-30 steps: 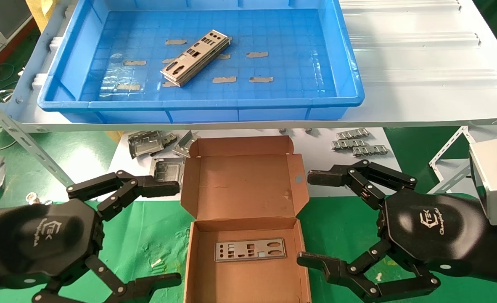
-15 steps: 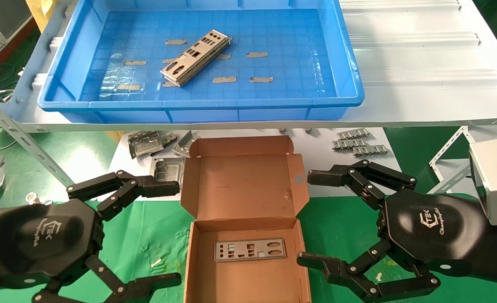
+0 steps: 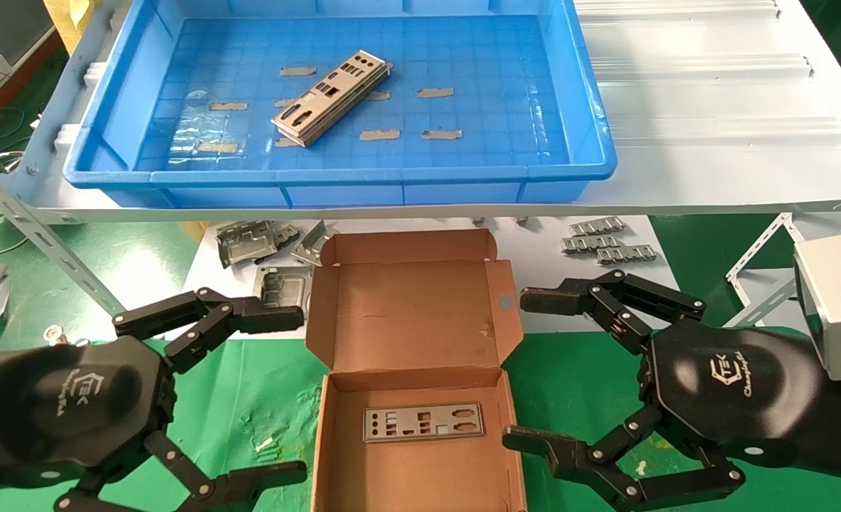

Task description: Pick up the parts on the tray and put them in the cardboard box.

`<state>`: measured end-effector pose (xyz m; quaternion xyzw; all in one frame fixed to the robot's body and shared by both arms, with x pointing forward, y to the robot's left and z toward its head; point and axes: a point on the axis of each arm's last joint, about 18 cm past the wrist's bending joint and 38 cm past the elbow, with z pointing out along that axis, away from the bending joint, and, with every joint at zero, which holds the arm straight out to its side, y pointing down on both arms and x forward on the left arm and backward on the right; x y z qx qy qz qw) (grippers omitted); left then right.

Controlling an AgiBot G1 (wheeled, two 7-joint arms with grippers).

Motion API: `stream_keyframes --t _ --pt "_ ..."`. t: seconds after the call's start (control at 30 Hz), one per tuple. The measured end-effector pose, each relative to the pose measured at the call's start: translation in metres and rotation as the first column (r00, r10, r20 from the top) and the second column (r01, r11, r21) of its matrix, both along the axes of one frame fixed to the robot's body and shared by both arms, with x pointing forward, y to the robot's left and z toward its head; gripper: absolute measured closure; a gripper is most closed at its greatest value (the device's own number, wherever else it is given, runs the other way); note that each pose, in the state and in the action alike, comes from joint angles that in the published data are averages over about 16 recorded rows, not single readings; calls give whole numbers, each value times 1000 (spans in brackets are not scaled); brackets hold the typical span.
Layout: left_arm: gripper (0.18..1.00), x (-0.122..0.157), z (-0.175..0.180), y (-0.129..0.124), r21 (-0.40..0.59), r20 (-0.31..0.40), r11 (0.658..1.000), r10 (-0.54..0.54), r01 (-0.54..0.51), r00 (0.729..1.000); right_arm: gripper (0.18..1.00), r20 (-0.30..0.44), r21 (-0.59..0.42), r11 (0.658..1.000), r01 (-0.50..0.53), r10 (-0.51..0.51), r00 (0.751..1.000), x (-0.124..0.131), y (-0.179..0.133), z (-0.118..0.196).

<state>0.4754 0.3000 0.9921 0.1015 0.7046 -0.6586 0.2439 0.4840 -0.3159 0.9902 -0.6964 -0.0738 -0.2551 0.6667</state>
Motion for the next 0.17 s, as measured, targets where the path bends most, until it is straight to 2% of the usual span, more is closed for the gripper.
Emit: stream_keyframes --t 0.17 --pt "184 0 0 0 0 0 1000 0 0 1000 178 0 0 1000 0 0 1000 0 0 0"
